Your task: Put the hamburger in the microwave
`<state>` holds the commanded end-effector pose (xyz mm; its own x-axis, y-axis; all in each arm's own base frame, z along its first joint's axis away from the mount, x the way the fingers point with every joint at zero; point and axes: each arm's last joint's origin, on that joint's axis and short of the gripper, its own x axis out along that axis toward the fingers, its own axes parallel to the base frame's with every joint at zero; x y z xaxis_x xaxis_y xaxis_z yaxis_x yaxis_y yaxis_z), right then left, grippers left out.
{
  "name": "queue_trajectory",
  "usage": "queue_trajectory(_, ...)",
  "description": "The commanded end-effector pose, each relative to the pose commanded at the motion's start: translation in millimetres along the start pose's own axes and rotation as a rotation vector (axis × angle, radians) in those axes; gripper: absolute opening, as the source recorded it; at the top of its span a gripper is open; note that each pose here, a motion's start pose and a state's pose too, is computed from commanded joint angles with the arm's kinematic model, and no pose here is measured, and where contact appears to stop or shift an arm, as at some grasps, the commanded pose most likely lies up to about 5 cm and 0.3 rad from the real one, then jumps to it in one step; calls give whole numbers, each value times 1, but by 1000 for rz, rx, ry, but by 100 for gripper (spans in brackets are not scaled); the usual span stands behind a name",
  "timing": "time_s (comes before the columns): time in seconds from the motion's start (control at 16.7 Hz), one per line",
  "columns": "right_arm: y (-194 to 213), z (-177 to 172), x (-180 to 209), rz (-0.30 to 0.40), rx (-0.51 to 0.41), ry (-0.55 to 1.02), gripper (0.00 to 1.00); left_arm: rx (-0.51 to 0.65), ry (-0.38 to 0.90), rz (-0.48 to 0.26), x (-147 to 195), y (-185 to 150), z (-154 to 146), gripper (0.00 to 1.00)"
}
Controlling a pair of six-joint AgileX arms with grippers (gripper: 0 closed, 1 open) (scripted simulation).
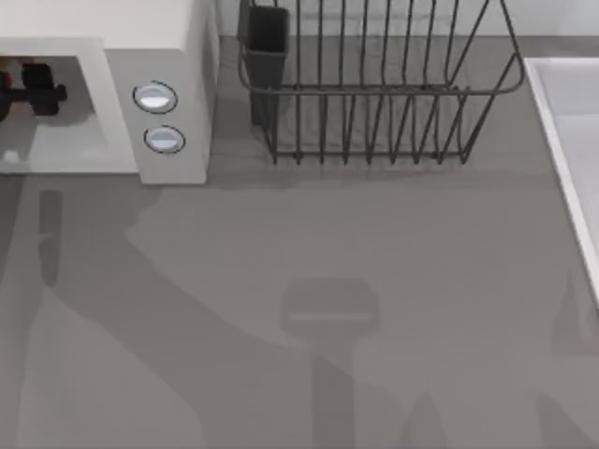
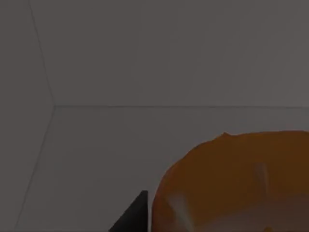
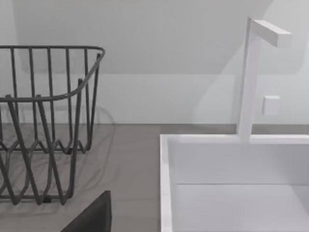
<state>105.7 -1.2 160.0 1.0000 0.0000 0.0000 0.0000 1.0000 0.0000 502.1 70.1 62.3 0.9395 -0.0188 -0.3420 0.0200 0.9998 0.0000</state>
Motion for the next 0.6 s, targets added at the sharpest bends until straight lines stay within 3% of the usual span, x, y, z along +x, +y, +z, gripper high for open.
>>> queue_trajectory(0.3, 0, 0, 0, 0, 0, 0, 100, 0, 0, 0, 0, 0, 0, 98)
queue_trajectory(0.6, 0, 0, 0, 0, 0, 0, 100, 0, 0, 0, 0, 0, 0, 100)
